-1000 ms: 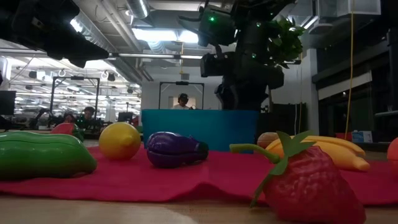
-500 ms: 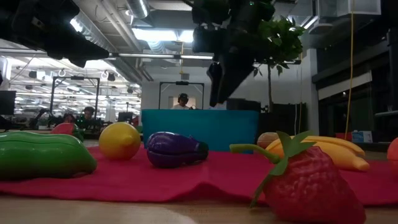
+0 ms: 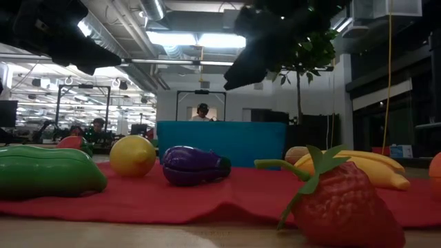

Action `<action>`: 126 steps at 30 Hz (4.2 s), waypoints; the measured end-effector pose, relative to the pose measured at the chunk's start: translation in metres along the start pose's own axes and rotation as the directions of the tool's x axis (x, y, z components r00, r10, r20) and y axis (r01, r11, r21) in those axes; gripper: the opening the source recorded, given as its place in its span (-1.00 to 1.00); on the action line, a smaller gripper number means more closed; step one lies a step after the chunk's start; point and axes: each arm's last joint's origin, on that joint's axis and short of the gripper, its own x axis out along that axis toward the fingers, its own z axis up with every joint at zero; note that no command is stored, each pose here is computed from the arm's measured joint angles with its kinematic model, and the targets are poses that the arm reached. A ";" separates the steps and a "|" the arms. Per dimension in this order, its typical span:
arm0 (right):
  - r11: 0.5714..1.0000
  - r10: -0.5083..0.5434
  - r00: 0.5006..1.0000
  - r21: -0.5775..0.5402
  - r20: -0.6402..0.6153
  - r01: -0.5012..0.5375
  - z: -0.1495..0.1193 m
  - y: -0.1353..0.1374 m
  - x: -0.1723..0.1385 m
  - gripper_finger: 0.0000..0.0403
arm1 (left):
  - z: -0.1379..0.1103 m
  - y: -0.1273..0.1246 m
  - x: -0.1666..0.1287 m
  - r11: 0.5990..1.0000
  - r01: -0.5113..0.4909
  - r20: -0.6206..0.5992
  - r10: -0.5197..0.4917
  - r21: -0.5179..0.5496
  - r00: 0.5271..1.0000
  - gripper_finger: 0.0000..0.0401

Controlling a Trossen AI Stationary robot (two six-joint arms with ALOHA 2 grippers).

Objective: Pick and placing Produce into tupperware
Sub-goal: Put the red cherry into the blue bin

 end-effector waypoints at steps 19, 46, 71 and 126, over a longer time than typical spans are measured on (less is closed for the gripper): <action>0.999 0.031 0.936 -0.005 0.350 -0.032 -0.092 0.019 -0.069 0.40 | 0.002 0.000 0.000 1.000 -0.005 0.020 0.005 -0.007 1.000 -0.60; 0.999 0.007 0.896 0.043 0.445 -0.029 -0.125 0.017 -0.078 0.40 | 0.002 0.004 0.001 0.999 -0.049 0.017 0.050 -0.015 0.999 0.07; 0.956 -0.267 0.871 0.231 0.413 0.183 -0.127 0.009 -0.078 0.40 | 0.002 0.026 0.029 0.925 -0.375 -0.131 0.365 -0.058 0.922 0.03; 0.948 -0.285 0.889 0.242 0.359 0.206 -0.132 -0.002 -0.077 0.40 | 0.005 0.134 0.138 0.987 -0.159 -0.594 0.109 -0.032 0.797 0.03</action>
